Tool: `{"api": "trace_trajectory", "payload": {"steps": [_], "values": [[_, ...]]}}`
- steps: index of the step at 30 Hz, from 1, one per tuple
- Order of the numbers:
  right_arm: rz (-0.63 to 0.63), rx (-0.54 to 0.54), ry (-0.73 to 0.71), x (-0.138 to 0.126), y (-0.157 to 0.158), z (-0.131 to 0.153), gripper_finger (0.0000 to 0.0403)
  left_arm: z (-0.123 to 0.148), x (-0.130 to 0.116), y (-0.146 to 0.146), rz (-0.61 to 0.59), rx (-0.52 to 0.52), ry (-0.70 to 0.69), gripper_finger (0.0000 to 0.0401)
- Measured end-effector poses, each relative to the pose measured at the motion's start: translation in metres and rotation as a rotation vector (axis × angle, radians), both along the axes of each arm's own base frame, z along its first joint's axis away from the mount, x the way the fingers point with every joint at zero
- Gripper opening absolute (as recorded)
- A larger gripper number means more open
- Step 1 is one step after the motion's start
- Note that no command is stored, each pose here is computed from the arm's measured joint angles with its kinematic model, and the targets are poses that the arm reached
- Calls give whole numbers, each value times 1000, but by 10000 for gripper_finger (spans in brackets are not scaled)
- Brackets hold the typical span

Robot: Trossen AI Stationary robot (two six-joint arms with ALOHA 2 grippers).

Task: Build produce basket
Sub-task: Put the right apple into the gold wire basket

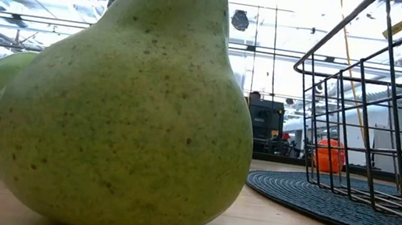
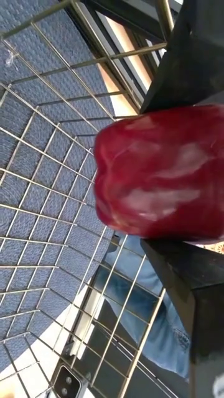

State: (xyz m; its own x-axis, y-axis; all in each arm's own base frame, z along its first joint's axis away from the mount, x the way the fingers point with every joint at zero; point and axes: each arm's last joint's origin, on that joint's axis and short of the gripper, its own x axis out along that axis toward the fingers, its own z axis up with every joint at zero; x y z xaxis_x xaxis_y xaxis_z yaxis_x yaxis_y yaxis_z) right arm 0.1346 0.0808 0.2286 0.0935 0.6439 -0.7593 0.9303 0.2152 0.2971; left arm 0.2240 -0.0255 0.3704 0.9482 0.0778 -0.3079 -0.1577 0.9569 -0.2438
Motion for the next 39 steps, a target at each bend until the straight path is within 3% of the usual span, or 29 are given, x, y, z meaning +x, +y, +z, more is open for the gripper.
{"api": "trace_trajectory", "payload": {"steps": [9,19,30,39], "values": [[46,0,-52,1,0,1,345,0,0,1,25,-31,-3,24],[160,-29,-170,0,-1,2,343,0,0,3,67,-99,-12,24],[129,-64,-579,-7,-8,31,341,-1,0,0,114,-277,-19,24],[75,-175,-919,-11,-16,53,341,-7,-3,0,196,-390,30,24]]}}
